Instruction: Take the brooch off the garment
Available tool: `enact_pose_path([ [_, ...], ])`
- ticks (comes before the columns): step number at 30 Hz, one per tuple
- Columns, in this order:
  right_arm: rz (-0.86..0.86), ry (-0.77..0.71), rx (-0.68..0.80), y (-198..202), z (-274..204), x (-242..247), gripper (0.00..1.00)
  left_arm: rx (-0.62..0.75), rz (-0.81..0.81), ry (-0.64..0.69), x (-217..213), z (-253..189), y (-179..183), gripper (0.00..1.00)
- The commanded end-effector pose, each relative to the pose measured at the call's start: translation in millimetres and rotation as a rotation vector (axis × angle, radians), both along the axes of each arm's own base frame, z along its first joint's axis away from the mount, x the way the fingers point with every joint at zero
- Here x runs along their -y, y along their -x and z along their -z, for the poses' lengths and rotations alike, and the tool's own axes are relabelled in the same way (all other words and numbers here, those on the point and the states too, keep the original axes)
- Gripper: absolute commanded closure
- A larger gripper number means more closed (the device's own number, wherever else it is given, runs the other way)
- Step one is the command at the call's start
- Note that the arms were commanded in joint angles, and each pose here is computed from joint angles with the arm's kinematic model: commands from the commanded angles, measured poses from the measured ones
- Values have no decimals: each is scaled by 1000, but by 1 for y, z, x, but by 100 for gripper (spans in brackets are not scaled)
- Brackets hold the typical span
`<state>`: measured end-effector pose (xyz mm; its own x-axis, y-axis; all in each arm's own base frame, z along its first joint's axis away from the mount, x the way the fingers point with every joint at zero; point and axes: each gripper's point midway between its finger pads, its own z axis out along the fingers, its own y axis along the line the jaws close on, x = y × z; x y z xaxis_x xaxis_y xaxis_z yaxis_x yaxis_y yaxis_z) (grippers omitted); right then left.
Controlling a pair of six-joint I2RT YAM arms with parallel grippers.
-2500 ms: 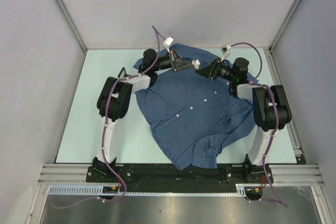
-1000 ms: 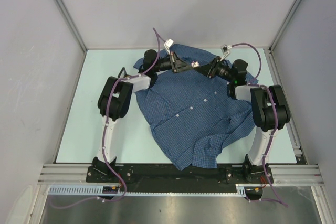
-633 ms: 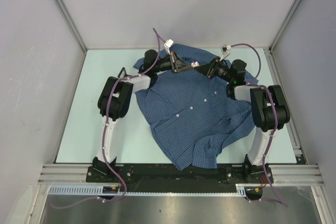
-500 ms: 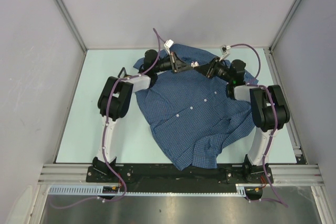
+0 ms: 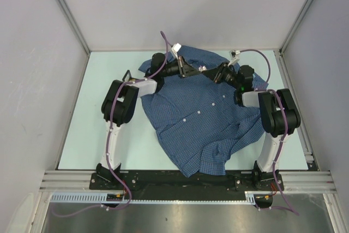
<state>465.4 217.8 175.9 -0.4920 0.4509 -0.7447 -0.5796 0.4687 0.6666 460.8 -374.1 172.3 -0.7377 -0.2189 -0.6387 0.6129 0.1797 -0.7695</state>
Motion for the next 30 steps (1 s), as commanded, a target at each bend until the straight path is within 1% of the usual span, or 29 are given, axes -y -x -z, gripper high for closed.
enact_pose_path([
  [1,39,-25,108,-4,-28,5,75,109,-19,24,-2,-37,2,100],
  [3,38,-20,112,-2,-28,5,72,104,-27,16,-2,-35,1,100],
  [4,41,-16,115,-2,-28,7,68,101,-36,12,-3,-35,-1,100],
  [10,33,-21,138,6,-31,10,58,83,-64,-20,-5,-27,-6,100],
  [15,53,-28,169,11,-38,21,54,88,-91,-50,-7,-25,-10,100],
  [18,80,-27,155,8,-33,32,52,87,-119,-78,-10,-22,-14,100],
  [20,99,-33,143,5,-30,40,52,83,-156,-118,-13,-18,-20,100],
  [21,111,-35,137,3,-26,44,52,51,-171,-153,-16,-10,-21,100],
  [22,122,-35,128,1,-23,47,52,68,-186,-180,-17,-12,-24,100],
  [23,137,-36,123,-2,-21,52,52,77,-251,-212,-22,-18,-31,100],
  [24,149,-37,113,-4,-17,55,52,39,-277,-274,-26,-13,-30,100],
  [25,160,-37,110,-6,-16,58,52,70,-302,-327,-30,-13,-32,100],
  [26,174,-40,102,-8,-15,63,53,78,-370,-375,-35,-16,-38,100],
  [27,186,-45,95,-10,-15,65,54,63,-395,-419,-43,-21,-33,100],
  [28,191,-45,82,-11,-13,68,54,81,-434,-448,-49,-30,-35,100],
  [29,196,-43,77,-12,-12,70,54,65,-463,-487,-55,-30,-31,100],
  [30,204,-37,78,-12,-13,73,55,46,-525,-542,-71,-34,-25,100],
])
